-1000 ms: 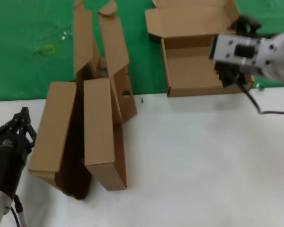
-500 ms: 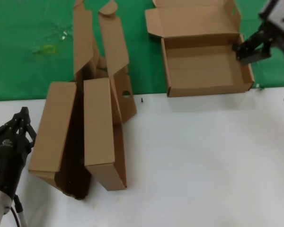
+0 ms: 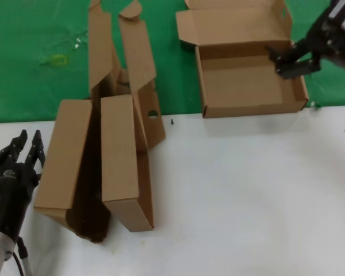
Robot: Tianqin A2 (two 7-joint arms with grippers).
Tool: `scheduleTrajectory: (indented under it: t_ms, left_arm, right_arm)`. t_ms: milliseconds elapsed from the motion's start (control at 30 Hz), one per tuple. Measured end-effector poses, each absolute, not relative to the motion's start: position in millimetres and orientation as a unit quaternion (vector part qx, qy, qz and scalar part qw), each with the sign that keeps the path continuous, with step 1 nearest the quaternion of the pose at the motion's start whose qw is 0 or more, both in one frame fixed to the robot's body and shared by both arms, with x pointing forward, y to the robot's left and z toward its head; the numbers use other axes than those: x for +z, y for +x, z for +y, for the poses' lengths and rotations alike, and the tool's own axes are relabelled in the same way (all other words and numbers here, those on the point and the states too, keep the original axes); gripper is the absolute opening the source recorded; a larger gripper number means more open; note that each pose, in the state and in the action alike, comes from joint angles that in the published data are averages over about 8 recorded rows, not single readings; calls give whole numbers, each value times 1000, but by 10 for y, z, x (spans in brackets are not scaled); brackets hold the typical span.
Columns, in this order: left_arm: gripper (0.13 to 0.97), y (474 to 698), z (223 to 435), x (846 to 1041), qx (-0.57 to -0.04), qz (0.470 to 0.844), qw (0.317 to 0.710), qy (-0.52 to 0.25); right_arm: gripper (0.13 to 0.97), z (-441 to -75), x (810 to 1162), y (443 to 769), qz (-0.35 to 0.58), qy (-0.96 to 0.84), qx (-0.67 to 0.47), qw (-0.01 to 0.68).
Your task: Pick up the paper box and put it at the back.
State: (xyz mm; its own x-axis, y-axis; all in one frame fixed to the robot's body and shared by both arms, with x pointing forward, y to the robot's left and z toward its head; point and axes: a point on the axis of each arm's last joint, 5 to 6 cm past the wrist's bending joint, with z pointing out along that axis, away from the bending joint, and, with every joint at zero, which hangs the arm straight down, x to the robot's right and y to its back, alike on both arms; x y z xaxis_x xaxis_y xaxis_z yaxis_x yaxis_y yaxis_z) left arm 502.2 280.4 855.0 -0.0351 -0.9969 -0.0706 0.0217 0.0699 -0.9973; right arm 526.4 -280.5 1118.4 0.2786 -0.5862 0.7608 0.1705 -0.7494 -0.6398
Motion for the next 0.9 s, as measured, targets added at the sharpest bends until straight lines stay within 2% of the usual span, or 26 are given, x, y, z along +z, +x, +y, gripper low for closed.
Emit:
scheduleTrajectory:
  t_ms: [233, 367, 633, 667, 900]
  left_arm:
    - [267, 5022, 2804, 8550, -496, 521, 513, -468]
    - [267, 5022, 2804, 8550, -496, 521, 513, -468]
    - [436, 5022, 2804, 8550, -496, 521, 513, -468]
    - [436, 5022, 2804, 8550, -496, 521, 513, -468]
    - [633, 5022, 2804, 8550, -496, 521, 513, -468]
  right_arm:
    - [966, -2756, 10976, 5335, 125, -724, -569, 369]
    - [966, -2732, 10850, 5369, 120, -717, -562, 395]
    - [966, -2696, 10586, 5418, 123, -696, -550, 445]
    - [966, -2693, 10553, 5422, 125, -693, -549, 451]
    - [966, -2677, 10311, 5443, 143, -669, -541, 489]
